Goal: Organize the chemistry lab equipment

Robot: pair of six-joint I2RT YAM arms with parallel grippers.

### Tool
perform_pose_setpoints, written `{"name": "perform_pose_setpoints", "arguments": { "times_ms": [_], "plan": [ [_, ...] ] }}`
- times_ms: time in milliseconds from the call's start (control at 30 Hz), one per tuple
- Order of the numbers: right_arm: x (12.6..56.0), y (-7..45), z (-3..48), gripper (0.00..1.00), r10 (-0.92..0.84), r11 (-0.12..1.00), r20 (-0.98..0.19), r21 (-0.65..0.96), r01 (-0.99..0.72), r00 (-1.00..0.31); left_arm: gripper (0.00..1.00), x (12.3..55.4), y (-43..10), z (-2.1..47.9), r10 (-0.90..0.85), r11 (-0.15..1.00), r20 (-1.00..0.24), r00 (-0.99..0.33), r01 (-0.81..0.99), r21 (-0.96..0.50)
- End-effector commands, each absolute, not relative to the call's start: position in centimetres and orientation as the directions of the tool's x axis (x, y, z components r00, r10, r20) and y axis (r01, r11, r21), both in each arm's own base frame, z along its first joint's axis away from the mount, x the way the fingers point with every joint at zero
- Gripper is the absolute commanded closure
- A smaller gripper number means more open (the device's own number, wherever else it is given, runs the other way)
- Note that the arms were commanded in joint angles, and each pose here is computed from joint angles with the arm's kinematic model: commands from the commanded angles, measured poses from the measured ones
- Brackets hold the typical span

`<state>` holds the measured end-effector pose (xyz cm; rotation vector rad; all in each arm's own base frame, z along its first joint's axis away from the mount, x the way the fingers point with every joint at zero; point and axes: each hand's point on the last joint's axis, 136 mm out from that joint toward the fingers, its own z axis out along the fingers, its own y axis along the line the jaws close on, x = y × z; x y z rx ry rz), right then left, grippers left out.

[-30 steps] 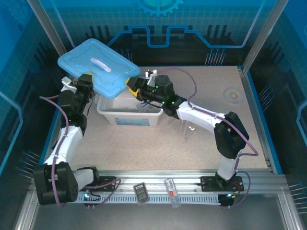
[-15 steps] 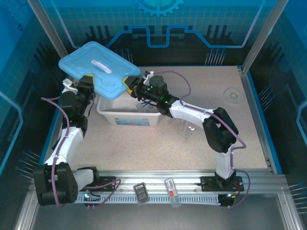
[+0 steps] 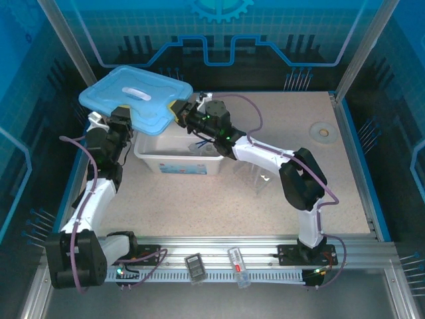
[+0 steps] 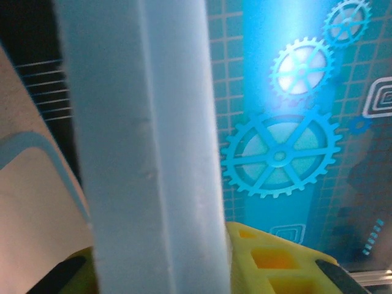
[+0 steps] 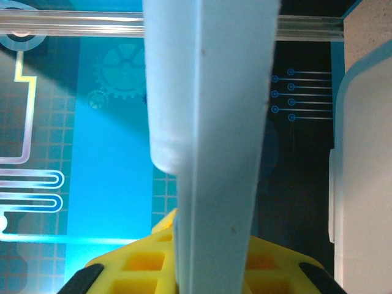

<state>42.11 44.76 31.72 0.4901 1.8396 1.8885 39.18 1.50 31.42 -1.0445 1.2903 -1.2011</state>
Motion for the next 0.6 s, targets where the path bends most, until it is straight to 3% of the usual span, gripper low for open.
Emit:
{"name": "perform_pose_setpoints", "arguments": {
  "times_ms": [0,100,233,300,567],
  "plan": [
    [42.1,43.2,34.6,1.00,0.573,0.021,-0.172,0.981,-0.195,-0.801,0.70,38.1,0.1,32.0,-0.970,0.193,-0.203,-0.131,0.083,-0.978],
    [42.5,42.3,35.5,1.00,0.580,0.016,-0.192,0.974,-0.225,-0.792,0.61,37.8,-0.2,31.0,-0.966,0.205,-0.210,-0.152,0.048,-0.978],
    [42.9,40.6,36.9,1.00,0.593,0.031,-0.237,0.962,-0.272,-0.769,0.37,37.4,-0.7,30.2,-0.952,0.241,-0.236,-0.194,-0.004,-0.970],
    [43.1,39.5,37.8,1.00,0.601,0.034,-0.250,0.957,-0.289,-0.759,0.31,37.1,-0.9,29.9,-0.938,0.283,-0.267,-0.224,-0.045,-0.958],
    [44.3,35.0,40.8,1.00,0.589,0.033,-0.278,0.946,-0.321,-0.758,0.27,35.4,0.3,28.4,-0.899,0.402,-0.354,-0.258,-0.168,-0.900]
  ]
}}
